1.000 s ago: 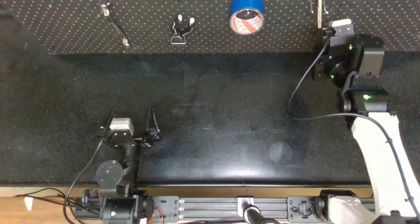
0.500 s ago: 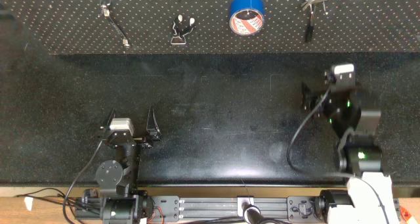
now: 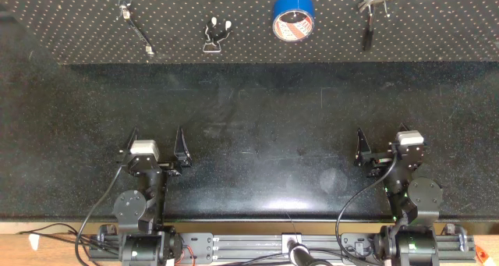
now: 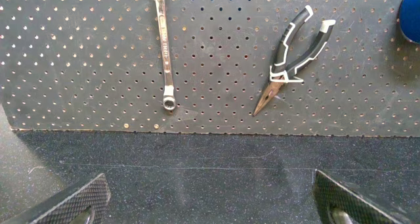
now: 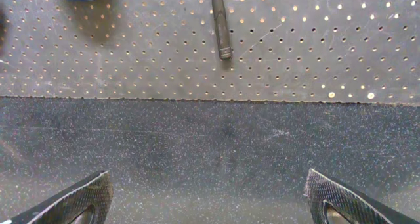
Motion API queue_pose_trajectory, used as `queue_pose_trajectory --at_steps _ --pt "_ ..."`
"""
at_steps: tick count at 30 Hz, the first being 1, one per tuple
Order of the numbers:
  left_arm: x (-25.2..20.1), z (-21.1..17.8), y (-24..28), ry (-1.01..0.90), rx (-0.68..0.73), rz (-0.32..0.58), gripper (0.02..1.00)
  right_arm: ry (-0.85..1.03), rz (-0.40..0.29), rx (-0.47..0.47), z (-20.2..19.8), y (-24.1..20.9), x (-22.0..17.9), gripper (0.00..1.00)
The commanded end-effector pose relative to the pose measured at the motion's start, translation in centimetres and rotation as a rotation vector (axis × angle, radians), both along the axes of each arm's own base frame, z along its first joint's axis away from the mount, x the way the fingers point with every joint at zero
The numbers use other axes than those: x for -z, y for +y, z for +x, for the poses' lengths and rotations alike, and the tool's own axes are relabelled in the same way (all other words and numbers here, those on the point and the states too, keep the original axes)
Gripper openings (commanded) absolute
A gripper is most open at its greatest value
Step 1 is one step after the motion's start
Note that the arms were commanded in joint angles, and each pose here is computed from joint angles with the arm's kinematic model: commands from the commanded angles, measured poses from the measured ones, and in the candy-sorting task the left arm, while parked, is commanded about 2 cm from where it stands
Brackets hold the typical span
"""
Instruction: Place Tools Onto Pegboard
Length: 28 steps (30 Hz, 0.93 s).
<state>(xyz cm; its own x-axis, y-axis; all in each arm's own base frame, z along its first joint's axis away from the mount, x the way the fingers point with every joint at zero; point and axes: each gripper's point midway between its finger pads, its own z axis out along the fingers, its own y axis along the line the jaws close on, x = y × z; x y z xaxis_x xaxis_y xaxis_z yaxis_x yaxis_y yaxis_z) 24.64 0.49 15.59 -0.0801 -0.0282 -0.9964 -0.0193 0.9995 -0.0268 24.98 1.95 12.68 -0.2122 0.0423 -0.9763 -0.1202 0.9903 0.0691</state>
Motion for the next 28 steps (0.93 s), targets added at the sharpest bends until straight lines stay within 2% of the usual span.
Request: queue_pose_trajectory --at_steps 1,6,9,28 --pt "0.1 0.0 -0.3 0.0 0.016 0.008 0.998 -0.153 -0.018 0.001 -0.5 0.0 -3.4 0.956" --pt "0.1 0.0 -0.3 0.0 0.016 0.008 0.996 -0.152 -0.017 -0.005 -0.5 0.2 -3.4 0.954" --pt "0.1 0.0 -0.3 0.001 0.016 0.008 0.996 -0.155 -0.013 -0.05 -0.6 1.2 -3.4 0.956" --pt "0.1 0.0 -0.3 0.0 0.016 0.008 0.996 -0.155 -0.013 -0.05 -0.6 1.2 -3.4 0.956"
